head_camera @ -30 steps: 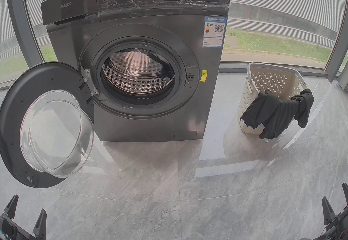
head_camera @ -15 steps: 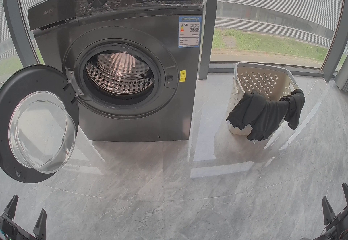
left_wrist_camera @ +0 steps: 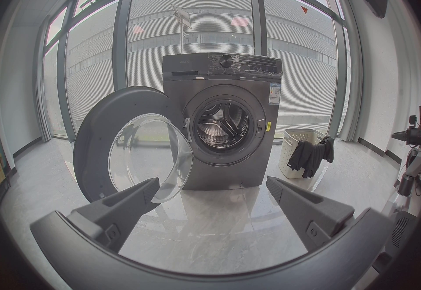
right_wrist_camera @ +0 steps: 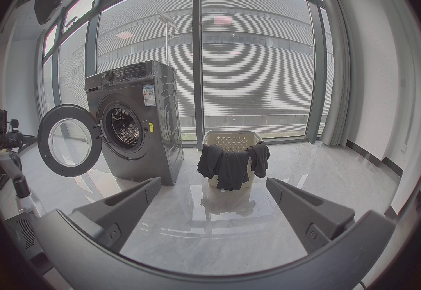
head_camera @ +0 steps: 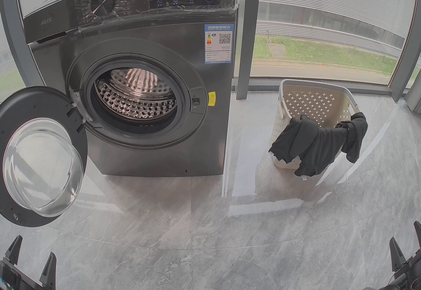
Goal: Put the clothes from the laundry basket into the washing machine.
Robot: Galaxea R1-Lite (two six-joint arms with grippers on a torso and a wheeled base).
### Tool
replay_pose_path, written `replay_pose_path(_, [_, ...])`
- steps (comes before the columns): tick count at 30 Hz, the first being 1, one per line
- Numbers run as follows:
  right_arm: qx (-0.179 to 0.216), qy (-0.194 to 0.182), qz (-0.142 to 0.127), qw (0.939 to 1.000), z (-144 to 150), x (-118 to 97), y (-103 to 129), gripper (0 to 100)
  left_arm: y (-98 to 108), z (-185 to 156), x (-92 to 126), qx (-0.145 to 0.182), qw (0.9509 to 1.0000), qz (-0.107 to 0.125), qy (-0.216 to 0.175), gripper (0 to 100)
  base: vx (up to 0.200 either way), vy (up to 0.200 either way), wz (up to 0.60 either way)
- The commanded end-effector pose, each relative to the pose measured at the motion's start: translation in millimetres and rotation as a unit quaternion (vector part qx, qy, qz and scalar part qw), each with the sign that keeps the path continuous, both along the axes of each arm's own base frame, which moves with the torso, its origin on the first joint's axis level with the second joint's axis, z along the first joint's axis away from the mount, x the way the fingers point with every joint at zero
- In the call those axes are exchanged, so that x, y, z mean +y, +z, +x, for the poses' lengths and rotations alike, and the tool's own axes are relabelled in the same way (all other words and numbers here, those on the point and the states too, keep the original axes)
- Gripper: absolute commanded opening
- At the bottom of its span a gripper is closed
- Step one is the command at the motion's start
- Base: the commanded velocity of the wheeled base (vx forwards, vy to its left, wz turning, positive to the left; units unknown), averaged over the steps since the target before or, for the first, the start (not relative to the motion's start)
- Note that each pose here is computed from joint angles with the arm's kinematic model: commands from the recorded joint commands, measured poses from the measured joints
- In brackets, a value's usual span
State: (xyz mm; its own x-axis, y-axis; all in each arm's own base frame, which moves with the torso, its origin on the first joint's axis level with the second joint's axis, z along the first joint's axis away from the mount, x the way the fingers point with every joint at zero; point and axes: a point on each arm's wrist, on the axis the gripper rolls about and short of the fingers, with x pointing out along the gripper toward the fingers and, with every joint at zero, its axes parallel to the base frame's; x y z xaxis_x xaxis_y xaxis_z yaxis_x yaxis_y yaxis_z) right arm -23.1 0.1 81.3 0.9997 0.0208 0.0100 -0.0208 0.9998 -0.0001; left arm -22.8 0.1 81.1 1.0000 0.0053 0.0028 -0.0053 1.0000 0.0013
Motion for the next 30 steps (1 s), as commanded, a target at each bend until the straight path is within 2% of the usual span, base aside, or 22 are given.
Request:
replay_pose_path(1, [0.002, 0.000, 0.000, 1.0000, 0.3, 0.0, -5.2, 100, -5.3, 0.0, 0.0, 0.000, 1.0000, -0.001, 0.000, 100, 0.000, 0.000, 0.00])
replay_pose_path(7, [0.002, 0.000, 0.000, 1.0000, 0.3, 0.0, -5.2, 100, -5.4, 0.0, 0.0, 0.001, 1.0000, -0.002, 0.001, 100, 0.000, 0.000, 0.00])
replay_pose_path(30, [0.002, 0.000, 0.000, 1.0000, 0.3, 0.0, -5.2, 100, -5.3, 0.0, 0.0, 0.000, 1.0000, 0.000, 0.000, 100, 0.000, -0.200, 0.00])
